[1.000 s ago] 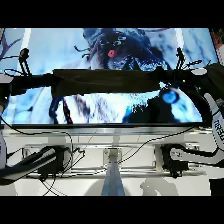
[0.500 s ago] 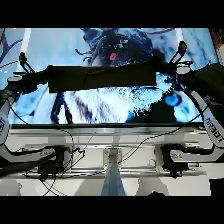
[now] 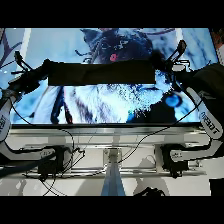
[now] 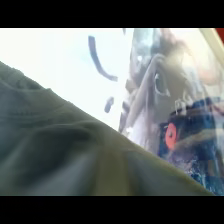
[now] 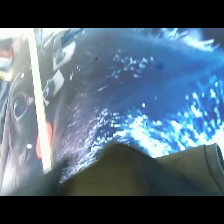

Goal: Fold the clothes and pants, and hang the long-sleeved shirts on hangers.

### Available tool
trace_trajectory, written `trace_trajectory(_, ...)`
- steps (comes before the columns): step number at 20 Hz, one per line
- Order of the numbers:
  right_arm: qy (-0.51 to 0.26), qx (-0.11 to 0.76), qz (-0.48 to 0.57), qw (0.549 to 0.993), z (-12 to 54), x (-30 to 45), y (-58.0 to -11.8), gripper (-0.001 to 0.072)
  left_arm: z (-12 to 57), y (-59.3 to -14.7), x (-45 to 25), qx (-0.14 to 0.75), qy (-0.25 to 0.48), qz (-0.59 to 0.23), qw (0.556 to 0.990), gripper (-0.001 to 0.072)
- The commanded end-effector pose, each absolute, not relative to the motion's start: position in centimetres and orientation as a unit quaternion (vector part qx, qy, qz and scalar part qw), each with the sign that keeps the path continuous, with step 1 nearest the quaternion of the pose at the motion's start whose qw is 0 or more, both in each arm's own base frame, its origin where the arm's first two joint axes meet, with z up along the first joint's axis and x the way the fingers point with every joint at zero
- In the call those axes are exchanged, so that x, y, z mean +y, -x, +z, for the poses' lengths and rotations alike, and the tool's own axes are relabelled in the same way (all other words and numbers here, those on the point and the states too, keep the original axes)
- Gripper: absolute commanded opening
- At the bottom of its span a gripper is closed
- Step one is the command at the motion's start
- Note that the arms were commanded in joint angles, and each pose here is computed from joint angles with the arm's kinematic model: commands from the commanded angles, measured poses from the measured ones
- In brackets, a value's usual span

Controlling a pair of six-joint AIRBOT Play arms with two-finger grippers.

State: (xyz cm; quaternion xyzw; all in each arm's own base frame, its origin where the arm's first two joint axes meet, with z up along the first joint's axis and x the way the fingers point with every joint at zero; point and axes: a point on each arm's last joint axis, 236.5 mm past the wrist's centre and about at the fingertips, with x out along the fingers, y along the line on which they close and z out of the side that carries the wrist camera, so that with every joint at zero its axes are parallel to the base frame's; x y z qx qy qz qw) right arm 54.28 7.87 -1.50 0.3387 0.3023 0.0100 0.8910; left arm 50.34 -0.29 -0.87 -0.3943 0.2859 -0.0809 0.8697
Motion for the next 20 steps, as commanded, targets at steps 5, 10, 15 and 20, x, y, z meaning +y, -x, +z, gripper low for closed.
trace_trajectory(5,-0.280,0.378,0.101,0.877,-3.2,11.9,-51.7,0.0692,2.4,-49.1,-1.2,0.273,0.377,-0.146,0.873,0.0687)
trace_trajectory(10,-0.252,0.419,0.141,0.861,-4.2,13.4,-49.8,0.0685,-0.2,-42.4,5.0,0.400,0.307,-0.063,0.861,0.0687)
trace_trajectory(15,-0.251,0.428,0.151,0.855,-4.4,13.9,-49.2,0.0684,-5.2,-36.8,6.3,0.524,0.313,-0.029,0.792,0.0687)
trace_trajectory(20,-0.252,0.443,0.166,0.844,-4.6,14.7,-48.4,0.0684,-9.3,-40.2,3.3,0.511,0.382,-0.040,0.769,0.0694)
